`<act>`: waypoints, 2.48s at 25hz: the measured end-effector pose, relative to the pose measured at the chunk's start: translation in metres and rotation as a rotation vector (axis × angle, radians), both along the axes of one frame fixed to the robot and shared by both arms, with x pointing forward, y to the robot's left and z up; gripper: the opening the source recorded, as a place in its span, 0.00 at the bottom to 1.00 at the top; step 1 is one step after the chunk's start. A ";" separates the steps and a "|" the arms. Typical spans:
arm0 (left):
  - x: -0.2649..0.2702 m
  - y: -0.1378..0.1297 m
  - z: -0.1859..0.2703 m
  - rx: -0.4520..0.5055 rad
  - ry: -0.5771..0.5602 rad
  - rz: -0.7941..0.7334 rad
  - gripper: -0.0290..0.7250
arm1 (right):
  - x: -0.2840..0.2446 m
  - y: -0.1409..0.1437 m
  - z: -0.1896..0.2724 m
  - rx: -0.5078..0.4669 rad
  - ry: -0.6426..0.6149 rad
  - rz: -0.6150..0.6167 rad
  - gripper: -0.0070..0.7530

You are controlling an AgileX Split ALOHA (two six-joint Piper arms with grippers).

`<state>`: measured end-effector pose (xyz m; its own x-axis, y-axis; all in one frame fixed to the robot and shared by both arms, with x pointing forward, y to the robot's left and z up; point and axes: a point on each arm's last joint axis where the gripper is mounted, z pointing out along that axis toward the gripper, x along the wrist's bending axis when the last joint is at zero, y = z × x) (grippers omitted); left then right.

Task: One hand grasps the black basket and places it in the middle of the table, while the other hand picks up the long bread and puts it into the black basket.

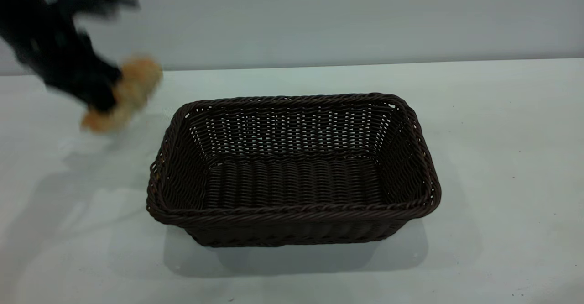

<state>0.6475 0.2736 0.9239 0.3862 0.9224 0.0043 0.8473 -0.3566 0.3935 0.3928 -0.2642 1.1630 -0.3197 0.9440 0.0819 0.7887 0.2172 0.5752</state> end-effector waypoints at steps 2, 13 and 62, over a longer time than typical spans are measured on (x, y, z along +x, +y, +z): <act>-0.007 -0.009 0.029 -0.002 -0.041 -0.036 0.14 | 0.000 0.000 0.000 -0.003 -0.001 0.005 0.73; -0.056 -0.108 0.047 -0.058 0.151 -0.389 0.13 | 0.000 0.000 0.000 -0.007 -0.004 0.012 0.73; -0.277 0.005 0.312 0.087 -0.476 0.177 0.79 | -0.040 -0.006 0.020 -0.023 -0.156 0.023 0.73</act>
<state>0.3702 0.2783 1.2362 0.1607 0.9620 0.2209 0.6317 -0.2722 0.7259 0.3532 -0.2701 1.1827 -0.3487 0.9372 0.0079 0.6847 0.2490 0.6850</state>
